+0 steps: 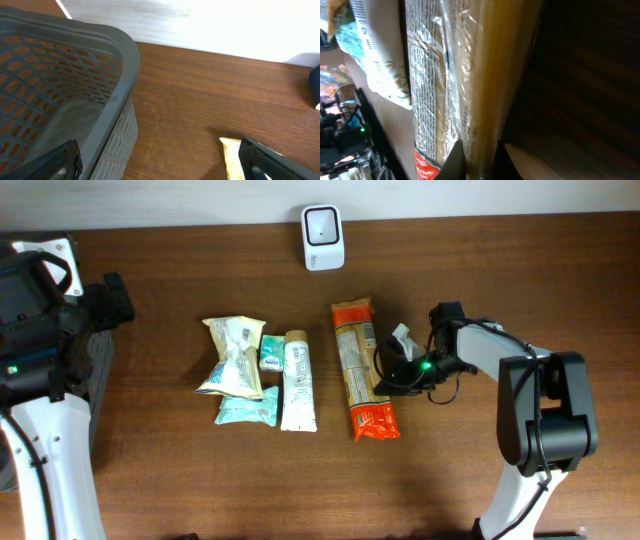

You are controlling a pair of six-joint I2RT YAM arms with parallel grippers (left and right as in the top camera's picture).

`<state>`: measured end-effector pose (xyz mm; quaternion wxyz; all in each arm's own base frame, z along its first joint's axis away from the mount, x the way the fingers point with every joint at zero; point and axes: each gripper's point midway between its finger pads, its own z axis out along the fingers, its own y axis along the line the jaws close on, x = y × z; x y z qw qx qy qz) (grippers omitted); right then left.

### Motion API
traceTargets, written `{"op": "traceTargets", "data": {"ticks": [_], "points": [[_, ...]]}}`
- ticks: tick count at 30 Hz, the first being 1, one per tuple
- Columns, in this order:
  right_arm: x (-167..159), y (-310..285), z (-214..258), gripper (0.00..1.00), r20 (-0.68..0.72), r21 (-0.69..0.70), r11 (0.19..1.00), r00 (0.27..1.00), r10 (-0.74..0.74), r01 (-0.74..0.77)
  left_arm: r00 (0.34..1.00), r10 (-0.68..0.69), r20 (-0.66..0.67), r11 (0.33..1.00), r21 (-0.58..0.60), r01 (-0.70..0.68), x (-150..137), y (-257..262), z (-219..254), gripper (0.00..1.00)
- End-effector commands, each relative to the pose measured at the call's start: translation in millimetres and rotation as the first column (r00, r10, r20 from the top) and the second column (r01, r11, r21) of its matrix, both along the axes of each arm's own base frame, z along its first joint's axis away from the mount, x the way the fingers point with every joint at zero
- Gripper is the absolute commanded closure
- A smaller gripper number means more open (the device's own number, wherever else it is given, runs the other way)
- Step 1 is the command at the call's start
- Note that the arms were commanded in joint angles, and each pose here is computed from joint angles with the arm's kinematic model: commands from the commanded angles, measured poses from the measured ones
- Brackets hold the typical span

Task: Scan the item barcode
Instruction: 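Raise the spaghetti pack with the right gripper up to the white scanner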

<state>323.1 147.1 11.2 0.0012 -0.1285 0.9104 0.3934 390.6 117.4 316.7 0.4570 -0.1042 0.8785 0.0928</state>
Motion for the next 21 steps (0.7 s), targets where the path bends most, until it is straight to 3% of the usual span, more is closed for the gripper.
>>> {"op": "traceTargets", "data": {"ticks": [1,5,8,11,16,21], "points": [[-1,-4,-5,0.96,-0.039,-0.032,0.999,0.999,0.001,-0.002,1.000,-0.002,0.027,1.000,-0.007,0.002,-2,-2,9,0.01],[24,-7,43,0.96,0.030,-0.069,0.997,0.999,-0.038,0.040,1.000,-0.002,0.027,1.000,-0.007,0.002,-2,-2,9,0.01],[34,-34,69,0.96,0.099,-0.295,0.946,0.989,-0.111,0.136,1.000,-0.002,0.027,1.000,-0.007,0.002,-2,-2,9,0.01],[26,-56,90,0.96,0.195,-0.525,0.825,0.973,-0.125,0.211,1.000,-0.002,0.027,1.000,-0.007,0.002,-2,-2,9,0.01],[7,-31,64,0.96,0.180,-0.700,0.704,0.984,0.011,0.120,1.000,-0.002,0.027,1.000,-0.007,0.002,-2,-2,9,0.01],[-9,3,26,0.96,0.106,-0.760,0.650,0.986,0.131,-0.004,1.000,-0.002,0.027,1.000,-0.007,0.002,-2,-2,9,0.01]]}}
